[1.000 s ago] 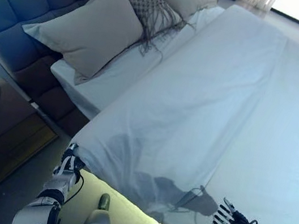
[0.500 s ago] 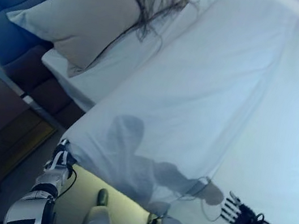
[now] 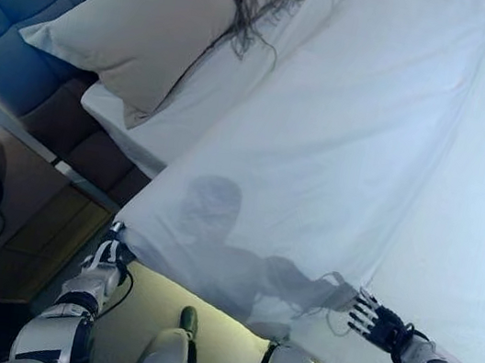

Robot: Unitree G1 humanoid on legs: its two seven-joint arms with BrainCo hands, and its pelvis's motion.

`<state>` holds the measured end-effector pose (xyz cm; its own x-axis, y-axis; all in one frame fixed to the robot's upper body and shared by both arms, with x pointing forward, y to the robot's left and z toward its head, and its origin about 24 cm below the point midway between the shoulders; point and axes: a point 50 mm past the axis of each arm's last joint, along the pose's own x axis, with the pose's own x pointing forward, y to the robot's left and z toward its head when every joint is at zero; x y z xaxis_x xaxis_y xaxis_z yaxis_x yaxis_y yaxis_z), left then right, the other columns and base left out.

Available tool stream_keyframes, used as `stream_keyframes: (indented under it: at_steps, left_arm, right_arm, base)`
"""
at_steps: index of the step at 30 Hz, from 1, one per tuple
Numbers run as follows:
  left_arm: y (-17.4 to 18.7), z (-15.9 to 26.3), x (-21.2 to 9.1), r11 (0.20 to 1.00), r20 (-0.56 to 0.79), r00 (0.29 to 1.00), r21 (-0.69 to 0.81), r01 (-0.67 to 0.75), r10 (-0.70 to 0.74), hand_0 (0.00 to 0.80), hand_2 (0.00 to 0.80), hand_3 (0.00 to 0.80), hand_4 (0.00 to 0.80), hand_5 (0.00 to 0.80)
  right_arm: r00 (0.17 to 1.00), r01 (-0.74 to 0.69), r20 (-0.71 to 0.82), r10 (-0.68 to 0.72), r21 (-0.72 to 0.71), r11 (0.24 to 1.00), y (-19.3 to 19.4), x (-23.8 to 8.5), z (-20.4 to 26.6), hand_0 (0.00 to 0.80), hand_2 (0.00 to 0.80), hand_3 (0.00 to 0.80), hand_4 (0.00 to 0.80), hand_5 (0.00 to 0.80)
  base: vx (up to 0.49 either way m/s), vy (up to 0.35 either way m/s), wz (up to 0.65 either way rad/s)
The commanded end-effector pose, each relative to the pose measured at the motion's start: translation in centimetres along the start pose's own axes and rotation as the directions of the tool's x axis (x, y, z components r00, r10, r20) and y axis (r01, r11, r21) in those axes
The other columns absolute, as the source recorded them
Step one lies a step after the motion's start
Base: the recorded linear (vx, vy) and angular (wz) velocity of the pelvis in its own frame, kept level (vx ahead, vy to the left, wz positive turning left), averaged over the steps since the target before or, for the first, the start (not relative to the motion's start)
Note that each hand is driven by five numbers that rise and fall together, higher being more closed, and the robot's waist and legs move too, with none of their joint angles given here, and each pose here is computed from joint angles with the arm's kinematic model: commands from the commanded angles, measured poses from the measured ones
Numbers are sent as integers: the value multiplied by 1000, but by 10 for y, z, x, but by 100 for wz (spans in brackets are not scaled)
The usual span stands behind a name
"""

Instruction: Make the bed neatly

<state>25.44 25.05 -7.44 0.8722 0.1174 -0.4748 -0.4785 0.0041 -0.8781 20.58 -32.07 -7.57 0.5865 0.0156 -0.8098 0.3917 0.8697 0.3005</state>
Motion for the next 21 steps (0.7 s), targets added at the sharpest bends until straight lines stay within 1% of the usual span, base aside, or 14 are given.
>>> stream_keyframes:
  at_steps: [1, 3, 5, 6, 8, 9, 10, 11, 14, 17, 21]
  left_arm:
    - [10, 112, -42, 1000, 422, 906, 17, -26, 17, 800, 800, 800, 800, 800]
    - [9, 112, -41, 1000, 417, 909, 20, -23, 13, 800, 800, 800, 800, 800]
    - [7, 110, -40, 999, 406, 914, 29, -28, 14, 800, 800, 800, 800, 800]
    - [8, 109, -40, 999, 400, 916, 29, -32, 18, 800, 800, 800, 800, 800]
    - [18, 111, -46, 999, 416, 909, 1, -40, 36, 800, 800, 800, 800, 800]
    - [19, 112, -47, 999, 419, 907, -7, -42, 41, 800, 800, 800, 800, 800]
    - [20, 112, -47, 998, 410, 910, -17, -53, 55, 97, 97, 97, 97, 97]
    - [21, 113, -48, 998, 399, 915, -20, -64, 66, 0, 0, 0, 0, 0]
    - [30, 115, -54, 995, 362, 927, -27, -94, 97, 0, 0, 0, 0, 0]
    - [46, 108, -60, 989, 315, 938, -26, -147, 147, 0, 0, 0, 0, 0]
    - [62, 103, -67, 977, 260, 945, 28, -213, 199, 0, 0, 0, 0, 0]
  right_arm:
    - [1000, -22, 16, 21, 44, 999, -2, 1, -9, 0, 0, 0, 0, 0]
    - [999, -32, 20, 31, 36, 999, -3, 1, -10, 0, 0, 0, 0, 0]
    - [999, -31, 43, 29, 49, 998, -4, -1, -5, 0, 0, 0, 0, 0]
    - [998, -35, 57, 33, 45, 998, -1, 0, 1, 0, 0, 0, 0, 0]
    - [996, -57, 64, 58, -16, 998, 15, 3, 19, 0, 0, 0, 0, 0]
    - [996, -59, 67, 61, -30, 998, 19, 4, 24, 0, 0, 0, 0, 0]
    - [995, -58, 76, 61, -37, 998, 23, 4, 29, 0, 0, 0, 0, 0]
    - [995, -57, 82, 59, -30, 998, 24, 5, 29, 0, 0, 0, 0, 0]
    - [995, -46, 89, 46, -7, 999, 23, 5, 29, 0, 0, 0, 0, 0]
    - [997, -32, 68, 32, 5, 999, 16, 3, 22, 0, 0, 0, 0, 0]
    - [997, -40, 66, 38, 25, 999, 17, 5, 15, 0, 0, 0, 0, 0]
  base:
    - [-91, -128, 52]
    - [-71, -88, 42]
    - [-200, -27, 3]
    - [-269, 86, 10]
    - [-220, 181, 2]
    - [-210, 191, -61]
    - [-172, 144, -88]
    - [-144, 124, -90]
    - [-94, 126, -44]
    - [-32, 179, 5]
    - [-44, 48, 2]
